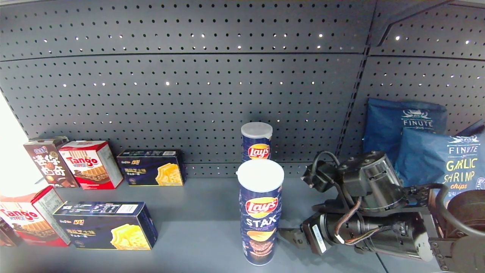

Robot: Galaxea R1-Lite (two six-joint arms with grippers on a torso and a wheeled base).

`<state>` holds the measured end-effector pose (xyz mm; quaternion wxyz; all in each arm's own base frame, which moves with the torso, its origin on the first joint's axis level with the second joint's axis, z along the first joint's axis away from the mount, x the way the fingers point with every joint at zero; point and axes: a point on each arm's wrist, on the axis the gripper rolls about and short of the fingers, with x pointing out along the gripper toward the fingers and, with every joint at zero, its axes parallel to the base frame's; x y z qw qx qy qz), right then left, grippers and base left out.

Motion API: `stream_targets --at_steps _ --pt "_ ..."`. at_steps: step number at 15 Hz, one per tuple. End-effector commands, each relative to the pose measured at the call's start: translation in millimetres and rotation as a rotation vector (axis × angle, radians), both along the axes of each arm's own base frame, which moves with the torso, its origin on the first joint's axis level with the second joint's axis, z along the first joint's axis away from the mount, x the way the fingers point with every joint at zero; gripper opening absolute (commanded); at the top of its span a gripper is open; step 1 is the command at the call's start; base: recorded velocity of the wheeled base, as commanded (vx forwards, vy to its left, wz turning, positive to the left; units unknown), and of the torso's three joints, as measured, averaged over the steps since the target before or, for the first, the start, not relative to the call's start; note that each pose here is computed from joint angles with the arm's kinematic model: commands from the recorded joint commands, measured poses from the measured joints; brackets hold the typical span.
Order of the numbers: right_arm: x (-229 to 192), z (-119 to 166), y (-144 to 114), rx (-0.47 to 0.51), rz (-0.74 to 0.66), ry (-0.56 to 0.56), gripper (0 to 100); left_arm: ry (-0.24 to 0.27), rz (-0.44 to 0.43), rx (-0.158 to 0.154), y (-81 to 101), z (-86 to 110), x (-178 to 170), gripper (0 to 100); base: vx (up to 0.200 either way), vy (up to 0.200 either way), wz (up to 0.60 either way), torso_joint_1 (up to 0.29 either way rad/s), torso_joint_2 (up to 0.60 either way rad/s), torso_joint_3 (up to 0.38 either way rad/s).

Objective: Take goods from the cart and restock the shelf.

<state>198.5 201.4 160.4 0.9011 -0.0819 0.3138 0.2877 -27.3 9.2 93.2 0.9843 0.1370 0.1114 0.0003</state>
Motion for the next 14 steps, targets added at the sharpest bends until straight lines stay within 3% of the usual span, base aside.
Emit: stream_targets --at_steps 1,5,7,9,11,12,14 --pt "-0.8 -0.3 -0.6 -0.002 0.0 0.002 100 0.001 0.001 0.0 0.0 0.0 0.2 100 0.0 0.0 0.0 0.0 0.0 0.0" --pt "-9.9 13.7 -10.8 0.035 -0.007 -0.034 100 0.0 0.004 -0.001 0.0 0.0 0.0 100 0.0 0.0 0.0 0.0 0.0 0.0" --pt "-32.2 56.4 -37.3 0.133 -0.061 -0.175 100 0.001 0.007 -0.005 0.0 -0.4 0.1 100 0.0 0.0 0.0 0.0 0.0 0.0" --pt "-55.7 73.9 -84.1 0.189 -0.178 -0.272 100 0.0 0.006 -0.007 0.0 0.0 0.0 100 0.0 0.0 0.0 0.0 0.0 0.0" --pt "-91.6 67.4 -138.8 0.202 -0.33 -0.367 100 0.0 0.012 -0.037 0.0 -0.4 0.1 100 0.0 0.0 0.0 0.0 0.0 0.0" --pt "-106.1 59.9 -151.4 0.202 -0.366 -0.392 100 0.002 0.012 -0.043 0.0 -0.6 0.1 100 0.0 0.0 0.0 0.0 0.0 0.0" --pt "-155.6 16.4 -187.3 0.179 -0.558 -0.485 100 -0.001 0.012 -0.036 0.0 -0.5 0.0 100 0.0 0.0 0.0 0.0 0.0 0.0"
